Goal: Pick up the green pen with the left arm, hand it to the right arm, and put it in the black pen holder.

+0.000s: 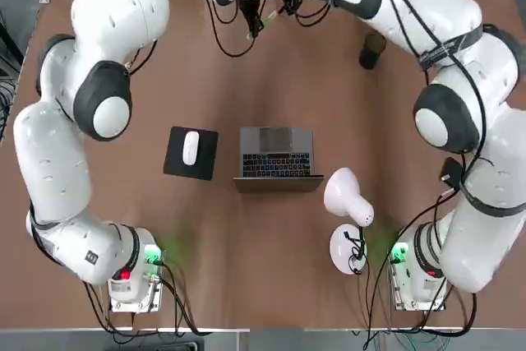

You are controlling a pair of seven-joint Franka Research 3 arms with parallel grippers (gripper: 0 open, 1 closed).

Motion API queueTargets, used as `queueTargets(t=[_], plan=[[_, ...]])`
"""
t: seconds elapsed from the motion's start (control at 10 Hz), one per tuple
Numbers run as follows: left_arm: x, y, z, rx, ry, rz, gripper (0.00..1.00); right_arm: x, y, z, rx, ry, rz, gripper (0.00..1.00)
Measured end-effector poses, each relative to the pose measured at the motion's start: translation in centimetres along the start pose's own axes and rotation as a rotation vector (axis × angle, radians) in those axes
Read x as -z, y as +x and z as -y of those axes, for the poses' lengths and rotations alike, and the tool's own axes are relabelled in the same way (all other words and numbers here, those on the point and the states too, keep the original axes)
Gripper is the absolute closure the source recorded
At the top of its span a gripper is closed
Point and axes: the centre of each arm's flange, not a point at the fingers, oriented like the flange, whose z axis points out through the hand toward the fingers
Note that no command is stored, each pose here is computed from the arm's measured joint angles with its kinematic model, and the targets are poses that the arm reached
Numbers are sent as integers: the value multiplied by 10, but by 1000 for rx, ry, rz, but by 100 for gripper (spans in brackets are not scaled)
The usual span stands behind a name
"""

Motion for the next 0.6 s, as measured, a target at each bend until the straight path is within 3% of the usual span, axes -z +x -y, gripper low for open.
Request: queueTargets(t=[0.6], plan=[[31, -1, -19, -26, 9, 19, 82, -2, 5, -1, -53, -7, -10, 3]])
